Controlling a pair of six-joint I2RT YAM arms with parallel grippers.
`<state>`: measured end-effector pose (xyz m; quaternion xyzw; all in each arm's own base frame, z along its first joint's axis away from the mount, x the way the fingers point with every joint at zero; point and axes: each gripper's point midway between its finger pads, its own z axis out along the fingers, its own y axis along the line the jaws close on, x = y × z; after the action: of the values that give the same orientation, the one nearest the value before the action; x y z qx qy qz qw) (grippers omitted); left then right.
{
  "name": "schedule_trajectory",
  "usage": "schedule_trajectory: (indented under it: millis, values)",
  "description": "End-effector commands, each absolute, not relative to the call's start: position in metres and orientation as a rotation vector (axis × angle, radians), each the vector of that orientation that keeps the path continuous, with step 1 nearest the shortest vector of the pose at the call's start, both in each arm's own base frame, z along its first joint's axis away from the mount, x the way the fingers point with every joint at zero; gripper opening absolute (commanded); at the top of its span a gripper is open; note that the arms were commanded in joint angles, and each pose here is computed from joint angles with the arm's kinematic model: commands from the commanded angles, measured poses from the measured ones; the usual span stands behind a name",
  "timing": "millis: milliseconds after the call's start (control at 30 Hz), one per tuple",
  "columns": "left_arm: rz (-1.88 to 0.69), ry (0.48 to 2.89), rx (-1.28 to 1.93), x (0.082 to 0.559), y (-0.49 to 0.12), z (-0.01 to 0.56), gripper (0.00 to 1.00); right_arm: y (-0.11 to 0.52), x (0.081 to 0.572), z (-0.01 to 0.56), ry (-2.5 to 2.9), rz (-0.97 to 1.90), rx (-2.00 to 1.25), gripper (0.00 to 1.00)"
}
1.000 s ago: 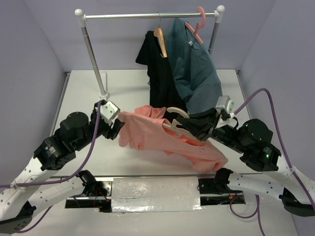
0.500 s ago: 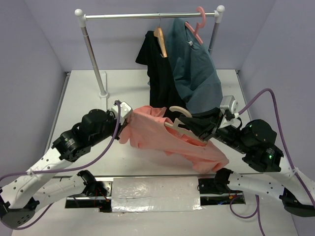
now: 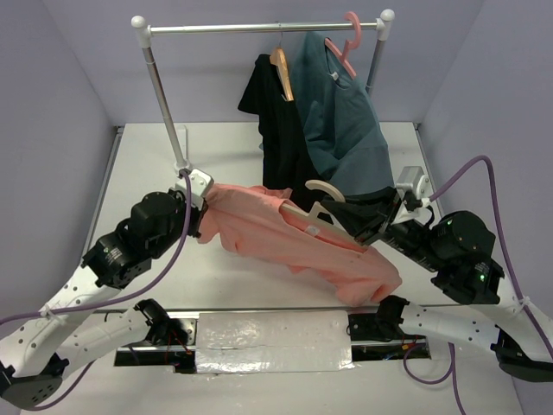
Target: Place the t-shirt on the hanger
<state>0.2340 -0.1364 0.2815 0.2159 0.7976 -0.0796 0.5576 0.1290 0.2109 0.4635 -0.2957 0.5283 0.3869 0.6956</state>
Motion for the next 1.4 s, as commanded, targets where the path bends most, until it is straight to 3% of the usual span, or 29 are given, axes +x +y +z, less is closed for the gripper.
schedule_trajectory:
  millis: [0,467,700,767,800,900,1000,1033,1067,1167,1367]
  values:
    - [-0.147,1.865,0.416,0.244,-0.125,0.290,0.00,0.189,0.124,0.511,1.072,0.853,-0.582,0.00]
    - [-0.089,1.910,0.329,0.253,-0.109,0.277,0.00,0.197,0.151,0.494,1.165,0.760,-0.540,0.00]
    - [-0.076,1.906,0.254,0.280,-0.095,0.289,0.02,0.213,0.180,0.495,1.273,0.658,-0.516,0.00]
    - [-0.077,1.899,0.235,0.288,-0.094,0.305,0.22,0.219,0.185,0.507,1.288,0.646,-0.525,0.00]
    - [-0.071,1.897,0.226,0.290,-0.093,0.311,0.43,0.234,0.197,0.500,1.331,0.618,-0.544,0.00]
    - [-0.075,1.862,0.219,0.292,-0.092,0.339,0.71,0.257,0.214,0.495,1.388,0.541,-0.621,0.00]
    - [-0.091,1.767,0.239,0.288,-0.092,0.378,0.77,0.262,0.218,0.532,1.346,0.547,-0.652,0.00]
    - [-0.094,1.722,0.222,0.284,-0.089,0.399,0.77,0.280,0.232,0.510,1.441,0.520,-0.713,0.00]
    - [-0.091,1.711,0.220,0.281,-0.086,0.407,0.77,0.269,0.232,0.550,1.390,0.531,-0.658,0.00]
    - [-0.121,1.642,0.215,0.273,-0.086,0.436,0.78,0.284,0.256,0.537,1.476,0.470,-0.657,0.00]
    - [-0.242,1.638,0.294,0.272,-0.110,0.420,0.77,0.307,0.265,0.525,1.525,0.517,-0.651,0.00]
